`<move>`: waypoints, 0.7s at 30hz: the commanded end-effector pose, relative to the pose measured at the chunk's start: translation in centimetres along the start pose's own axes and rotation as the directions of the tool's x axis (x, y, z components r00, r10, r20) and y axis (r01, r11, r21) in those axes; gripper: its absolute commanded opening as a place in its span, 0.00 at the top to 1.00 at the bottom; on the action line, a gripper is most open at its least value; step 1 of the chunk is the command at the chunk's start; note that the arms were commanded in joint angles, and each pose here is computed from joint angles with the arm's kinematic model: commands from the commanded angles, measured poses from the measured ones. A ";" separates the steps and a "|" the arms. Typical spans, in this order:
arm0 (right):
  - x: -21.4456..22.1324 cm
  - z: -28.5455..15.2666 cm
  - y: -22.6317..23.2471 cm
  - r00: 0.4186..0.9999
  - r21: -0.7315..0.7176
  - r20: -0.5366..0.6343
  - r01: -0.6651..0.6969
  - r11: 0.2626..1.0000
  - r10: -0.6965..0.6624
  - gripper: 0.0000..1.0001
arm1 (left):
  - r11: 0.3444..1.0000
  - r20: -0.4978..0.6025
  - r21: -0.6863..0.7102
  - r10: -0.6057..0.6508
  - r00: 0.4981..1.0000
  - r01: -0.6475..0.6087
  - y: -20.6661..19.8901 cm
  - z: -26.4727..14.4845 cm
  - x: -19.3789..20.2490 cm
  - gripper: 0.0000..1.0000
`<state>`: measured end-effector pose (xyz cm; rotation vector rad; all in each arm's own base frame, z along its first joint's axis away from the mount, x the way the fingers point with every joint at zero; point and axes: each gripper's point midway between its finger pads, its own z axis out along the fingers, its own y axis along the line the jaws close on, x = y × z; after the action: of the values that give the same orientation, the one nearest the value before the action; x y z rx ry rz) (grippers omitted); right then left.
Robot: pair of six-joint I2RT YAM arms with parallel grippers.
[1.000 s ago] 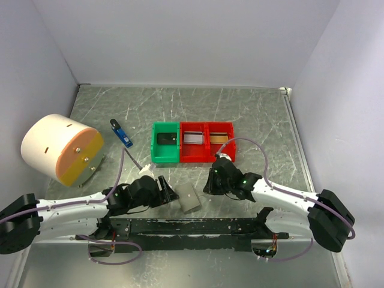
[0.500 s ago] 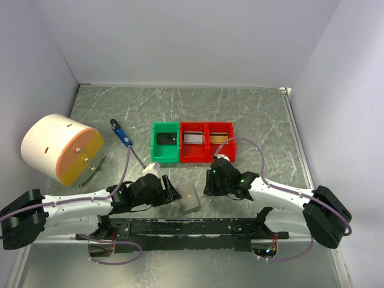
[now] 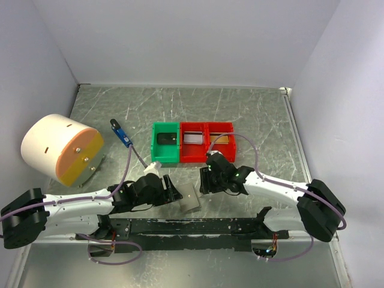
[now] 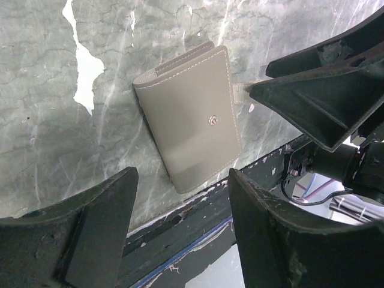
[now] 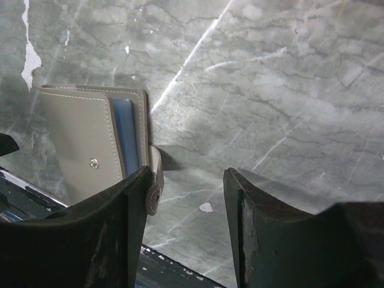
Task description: Take the credit cards out of the card holder
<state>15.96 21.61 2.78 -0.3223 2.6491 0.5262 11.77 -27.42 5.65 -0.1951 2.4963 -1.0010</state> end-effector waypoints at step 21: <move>1.1 -0.4 2.2 0.989 0.057 -0.059 0.139 0.989 -0.136 0.89 | 1.000 0.006 0.016 0.020 1.000 -0.020 -0.9 -1.0 -0.3 0.25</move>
<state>15.32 23.53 2.80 -0.5289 2.6600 0.3731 11.39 -26.95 5.50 -0.1846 2.5135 -0.9797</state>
